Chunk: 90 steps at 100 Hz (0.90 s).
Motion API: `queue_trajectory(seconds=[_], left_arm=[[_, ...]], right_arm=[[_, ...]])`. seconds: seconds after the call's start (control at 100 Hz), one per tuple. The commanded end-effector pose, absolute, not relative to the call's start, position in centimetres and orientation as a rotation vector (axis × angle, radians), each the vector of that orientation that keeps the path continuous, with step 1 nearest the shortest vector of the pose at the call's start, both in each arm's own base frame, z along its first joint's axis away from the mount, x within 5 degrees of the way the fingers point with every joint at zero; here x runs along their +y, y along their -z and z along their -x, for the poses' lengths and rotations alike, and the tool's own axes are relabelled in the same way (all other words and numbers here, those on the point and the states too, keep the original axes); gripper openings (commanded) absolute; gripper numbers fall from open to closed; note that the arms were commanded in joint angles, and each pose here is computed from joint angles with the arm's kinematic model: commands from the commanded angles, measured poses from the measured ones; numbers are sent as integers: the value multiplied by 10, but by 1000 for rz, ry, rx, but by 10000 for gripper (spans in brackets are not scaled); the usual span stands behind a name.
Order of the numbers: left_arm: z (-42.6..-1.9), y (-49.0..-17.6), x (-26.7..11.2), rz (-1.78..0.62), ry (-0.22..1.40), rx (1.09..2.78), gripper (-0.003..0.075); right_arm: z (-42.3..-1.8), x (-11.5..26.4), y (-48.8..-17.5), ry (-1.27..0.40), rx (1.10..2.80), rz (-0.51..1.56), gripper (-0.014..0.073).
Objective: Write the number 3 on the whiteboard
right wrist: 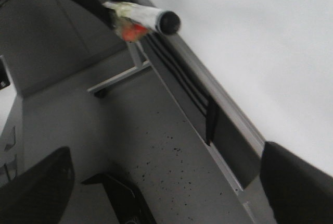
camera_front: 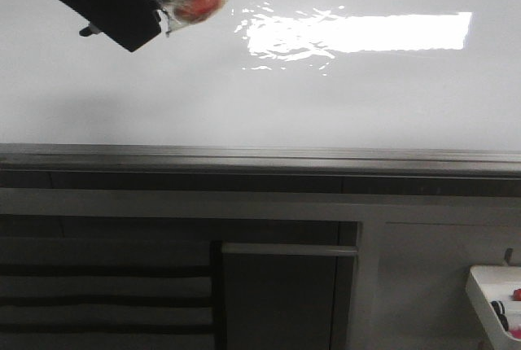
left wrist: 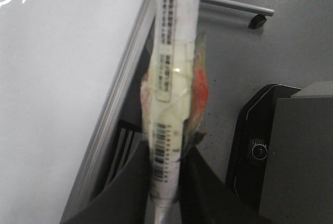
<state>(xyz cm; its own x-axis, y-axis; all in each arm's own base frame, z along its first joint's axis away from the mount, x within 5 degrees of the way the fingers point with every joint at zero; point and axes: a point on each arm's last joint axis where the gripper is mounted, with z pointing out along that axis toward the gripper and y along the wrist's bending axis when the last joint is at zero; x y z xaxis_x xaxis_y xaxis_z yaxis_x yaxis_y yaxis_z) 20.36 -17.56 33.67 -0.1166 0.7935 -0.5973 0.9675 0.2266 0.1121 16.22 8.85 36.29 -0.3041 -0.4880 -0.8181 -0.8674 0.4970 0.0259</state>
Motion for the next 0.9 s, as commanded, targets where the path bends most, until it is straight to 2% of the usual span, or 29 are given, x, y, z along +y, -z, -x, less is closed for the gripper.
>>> queue_trajectory(seconds=[0.0, 0.13, 0.28, 0.48, 0.55, 0.76, 0.89], left_arm=[[-193, -358, -183, -1594, 453, 1851, -19], [-188, -357, -188, -1633, 462, 1830, -19], [-185, -357, -189, -1668, 463, 1815, -19], [-185, -356, -188, -1698, 449, 1784, -19], [-185, -356, -188, -1708, 443, 1773, -19], [-185, -356, -188, -1713, 441, 1766, -19], [-185, -356, -189, -1713, 443, 1766, -19]], right_arm=[[-169, 107, -375, -623, 1848, 1215, 650], [-177, 137, -376, -578, 1781, 1380, 650], [-186, 160, -381, -578, 1723, 1431, 650], [-206, 173, -373, -575, 1721, 1487, 645], [-207, 177, -370, -584, 1700, 1516, 606], [-209, 180, -369, -586, 1655, 1535, 405], [-209, 180, -369, -589, 1651, 1542, 369]])
